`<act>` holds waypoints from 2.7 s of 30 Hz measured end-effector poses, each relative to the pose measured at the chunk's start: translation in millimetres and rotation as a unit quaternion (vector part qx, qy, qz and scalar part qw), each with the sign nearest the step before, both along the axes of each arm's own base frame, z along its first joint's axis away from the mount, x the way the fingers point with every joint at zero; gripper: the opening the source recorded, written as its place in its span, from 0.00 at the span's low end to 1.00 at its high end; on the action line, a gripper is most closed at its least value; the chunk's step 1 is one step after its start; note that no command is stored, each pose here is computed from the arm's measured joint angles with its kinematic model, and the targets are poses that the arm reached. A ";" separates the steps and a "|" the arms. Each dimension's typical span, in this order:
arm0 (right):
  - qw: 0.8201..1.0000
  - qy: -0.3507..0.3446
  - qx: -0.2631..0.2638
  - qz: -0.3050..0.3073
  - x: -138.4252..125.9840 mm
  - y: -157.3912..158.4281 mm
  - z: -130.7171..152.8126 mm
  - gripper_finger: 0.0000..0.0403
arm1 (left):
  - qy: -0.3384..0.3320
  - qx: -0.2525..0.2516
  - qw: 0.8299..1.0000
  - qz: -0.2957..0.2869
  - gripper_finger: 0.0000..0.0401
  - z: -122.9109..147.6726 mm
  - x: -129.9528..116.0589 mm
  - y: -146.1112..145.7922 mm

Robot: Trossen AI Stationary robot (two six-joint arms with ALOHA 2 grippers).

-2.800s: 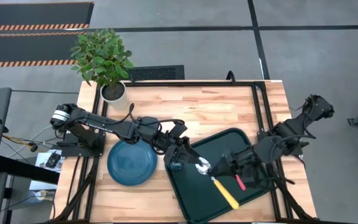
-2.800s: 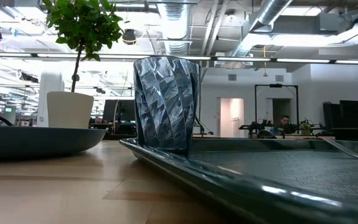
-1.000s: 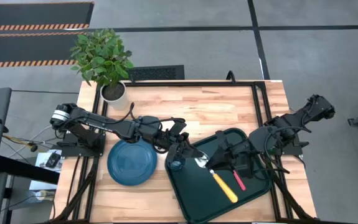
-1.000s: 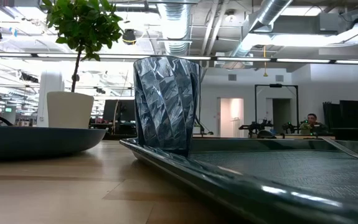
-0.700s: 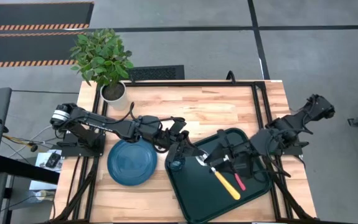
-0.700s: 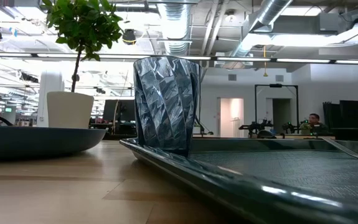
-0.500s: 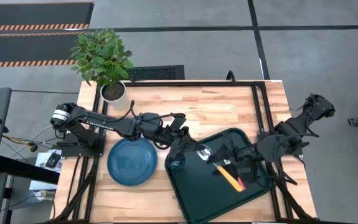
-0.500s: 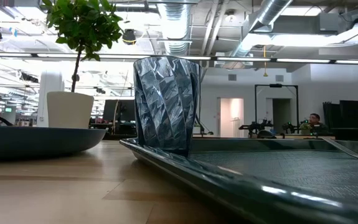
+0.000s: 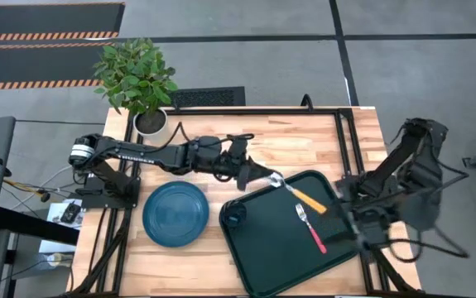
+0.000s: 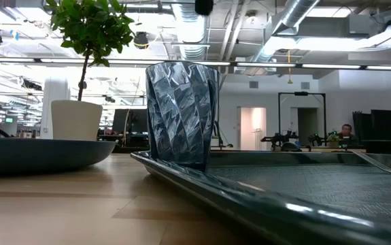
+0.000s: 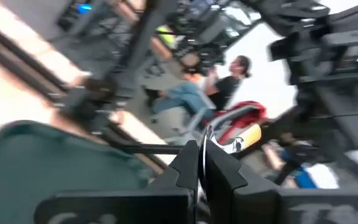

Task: Pick and place plate/cup/fork/spoon on tray
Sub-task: Put the yellow spoon to the right of the pink fork on the black tray

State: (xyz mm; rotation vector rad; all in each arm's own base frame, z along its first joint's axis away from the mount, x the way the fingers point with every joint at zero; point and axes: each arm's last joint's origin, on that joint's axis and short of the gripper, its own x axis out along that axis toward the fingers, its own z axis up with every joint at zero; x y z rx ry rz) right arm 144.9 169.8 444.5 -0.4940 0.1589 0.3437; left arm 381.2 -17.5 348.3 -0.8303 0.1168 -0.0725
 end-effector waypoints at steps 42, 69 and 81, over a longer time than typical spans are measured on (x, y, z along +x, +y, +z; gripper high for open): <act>0.986 0.105 0.123 -0.035 -48.0 -0.3 -12.3 0.61 | 0.231 0.110 0.961 -0.102 0.00 -142.7 188.0 46.6; 0.986 0.117 0.113 -0.045 -45.1 3.5 -18.0 0.61 | 0.213 0.180 0.956 -0.088 0.00 -148.3 193.6 34.5; 0.985 0.118 0.118 -0.047 -45.1 3.6 -17.9 0.61 | 0.236 0.198 0.947 -0.091 0.00 -157.7 191.3 28.6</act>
